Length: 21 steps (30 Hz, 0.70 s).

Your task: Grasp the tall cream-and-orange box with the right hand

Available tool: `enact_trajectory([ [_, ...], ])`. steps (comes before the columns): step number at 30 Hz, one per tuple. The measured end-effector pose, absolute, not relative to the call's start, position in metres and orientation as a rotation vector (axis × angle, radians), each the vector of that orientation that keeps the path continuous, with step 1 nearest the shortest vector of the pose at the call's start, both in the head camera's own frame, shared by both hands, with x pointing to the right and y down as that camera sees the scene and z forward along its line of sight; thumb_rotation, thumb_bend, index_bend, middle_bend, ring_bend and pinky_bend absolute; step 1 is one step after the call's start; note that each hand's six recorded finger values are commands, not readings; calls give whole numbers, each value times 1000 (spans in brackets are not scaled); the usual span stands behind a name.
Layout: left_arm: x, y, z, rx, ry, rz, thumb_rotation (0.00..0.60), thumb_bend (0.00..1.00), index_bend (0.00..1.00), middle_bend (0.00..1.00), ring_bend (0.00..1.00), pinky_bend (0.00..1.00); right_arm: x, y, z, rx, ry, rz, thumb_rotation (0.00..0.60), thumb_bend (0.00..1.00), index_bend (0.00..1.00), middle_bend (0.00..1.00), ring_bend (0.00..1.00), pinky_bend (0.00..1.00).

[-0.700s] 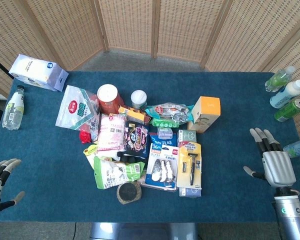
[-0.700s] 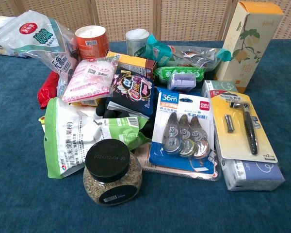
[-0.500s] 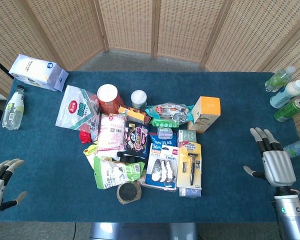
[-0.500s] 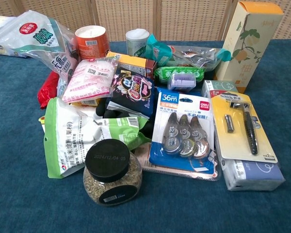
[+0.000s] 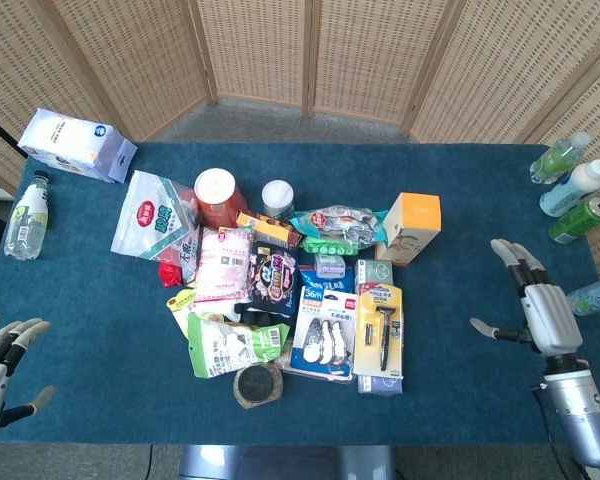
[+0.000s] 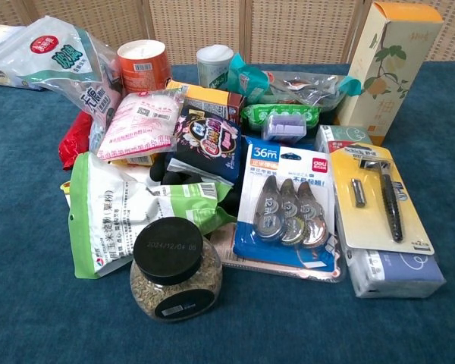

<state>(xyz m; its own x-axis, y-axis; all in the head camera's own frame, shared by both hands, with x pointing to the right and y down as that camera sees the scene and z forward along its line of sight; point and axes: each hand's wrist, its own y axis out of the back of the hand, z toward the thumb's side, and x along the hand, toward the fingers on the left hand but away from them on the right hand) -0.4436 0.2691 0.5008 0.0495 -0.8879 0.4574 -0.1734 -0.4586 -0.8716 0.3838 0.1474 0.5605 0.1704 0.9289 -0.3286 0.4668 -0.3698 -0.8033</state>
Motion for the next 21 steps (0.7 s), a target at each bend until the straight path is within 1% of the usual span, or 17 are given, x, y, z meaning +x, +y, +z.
enact_trajectory([
  [5,-444,273,500,-1706,1075,-1458,600,256,178,219,188,0,365,114,569,-2040,-1324,1051,600,60,0,0,0,110],
  [12,-442,275,500,-1703,1069,-1464,600,257,178,219,188,0,348,62,587,-2048,-1223,1086,600,61,0,0,0,93],
  [17,-438,274,500,-1700,1058,-1466,600,257,178,219,188,0,351,32,595,-2003,-1207,1130,595,61,0,0,0,76],
  [21,-433,273,501,-1703,1048,-1462,600,256,178,219,188,0,358,18,604,-1983,-1196,1196,592,62,0,0,0,76],
])
